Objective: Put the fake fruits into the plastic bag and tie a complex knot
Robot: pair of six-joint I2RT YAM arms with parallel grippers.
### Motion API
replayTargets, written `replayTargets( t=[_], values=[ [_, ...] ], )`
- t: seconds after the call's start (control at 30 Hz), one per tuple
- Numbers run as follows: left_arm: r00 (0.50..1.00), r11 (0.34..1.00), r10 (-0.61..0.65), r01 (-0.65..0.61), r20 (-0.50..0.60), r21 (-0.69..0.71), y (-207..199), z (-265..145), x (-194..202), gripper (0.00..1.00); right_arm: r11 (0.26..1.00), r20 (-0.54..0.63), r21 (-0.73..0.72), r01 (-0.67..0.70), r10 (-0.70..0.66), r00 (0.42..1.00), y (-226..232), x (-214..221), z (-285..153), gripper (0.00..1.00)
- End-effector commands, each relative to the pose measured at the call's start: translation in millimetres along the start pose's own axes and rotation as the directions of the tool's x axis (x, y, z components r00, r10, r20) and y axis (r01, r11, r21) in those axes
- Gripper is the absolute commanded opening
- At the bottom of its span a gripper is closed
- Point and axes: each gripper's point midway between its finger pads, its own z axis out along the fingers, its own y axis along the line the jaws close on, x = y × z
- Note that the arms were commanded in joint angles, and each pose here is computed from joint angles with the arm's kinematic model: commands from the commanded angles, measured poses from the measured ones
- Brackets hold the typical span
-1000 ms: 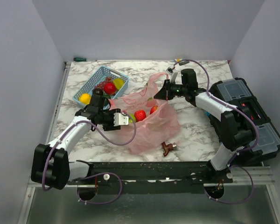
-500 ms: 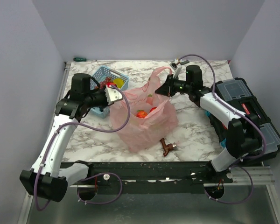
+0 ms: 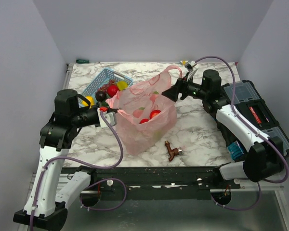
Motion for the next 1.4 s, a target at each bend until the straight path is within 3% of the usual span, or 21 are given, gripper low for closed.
replayTargets(
  t=[0.0,0.13,0.2,0.3,0.43,0.63,0.8,0.93,1.1,1.37],
  values=[
    [0.999,0.991,0.040,-0.042,0.018,0.130,-37.5,4.2,14.9,0.00,0.993,0.055,0.081,0.086,-0.091,0.994,-12.7,-25.9,-0.3,0.74],
    [0.998,0.991,0.054,-0.057,0.024,0.119,-32.0,4.0,10.2,0.00,0.980,0.081,0.163,0.115,-0.130,0.988,-30.8,-50.6,8.8,0.75],
    [0.998,0.993,0.051,-0.054,0.027,0.104,-26.3,5.3,8.5,0.00,0.968,0.120,0.211,0.133,-0.161,0.980,-41.7,-73.4,16.2,0.81],
    [0.999,0.995,0.045,-0.046,0.020,0.089,-21.6,6.4,9.5,0.00,0.964,0.131,0.219,0.154,-0.186,0.974,-46.6,-85.2,23.6,0.78],
    [0.999,0.998,0.031,-0.031,0.012,0.057,-13.2,8.2,10.6,0.00,0.955,0.112,0.224,0.193,-0.222,0.969,-55.3,-87.1,31.7,0.60],
    [1.000,1.000,-0.018,0.018,-0.005,-0.024,7.5,7.0,8.5,0.00,0.937,0.107,0.230,0.264,-0.294,0.950,-62.2,-101.6,40.9,0.21],
    [0.996,0.965,-0.094,0.089,-0.006,-0.245,68.5,-5.4,2.5,0.00,0.921,0.192,0.201,0.334,-0.371,0.908,-34.1,-152.3,33.0,0.05],
    [0.983,0.937,-0.165,0.181,0.076,-0.298,104.9,-23.9,-28.3,0.00,0.917,0.271,0.150,0.370,-0.398,0.876,6.1,-187.1,11.4,0.01],
    [0.987,0.954,-0.134,0.152,0.088,-0.257,91.6,-31.2,-41.3,0.00,0.911,0.257,0.083,0.403,-0.410,0.875,31.2,-162.3,-11.3,0.01],
    [0.956,0.939,-0.267,0.230,-0.121,-0.257,48.9,-35.5,39.0,0.00,0.945,0.161,0.017,0.327,-0.326,0.932,36.3,-81.9,-32.2,0.01]
  ],
)
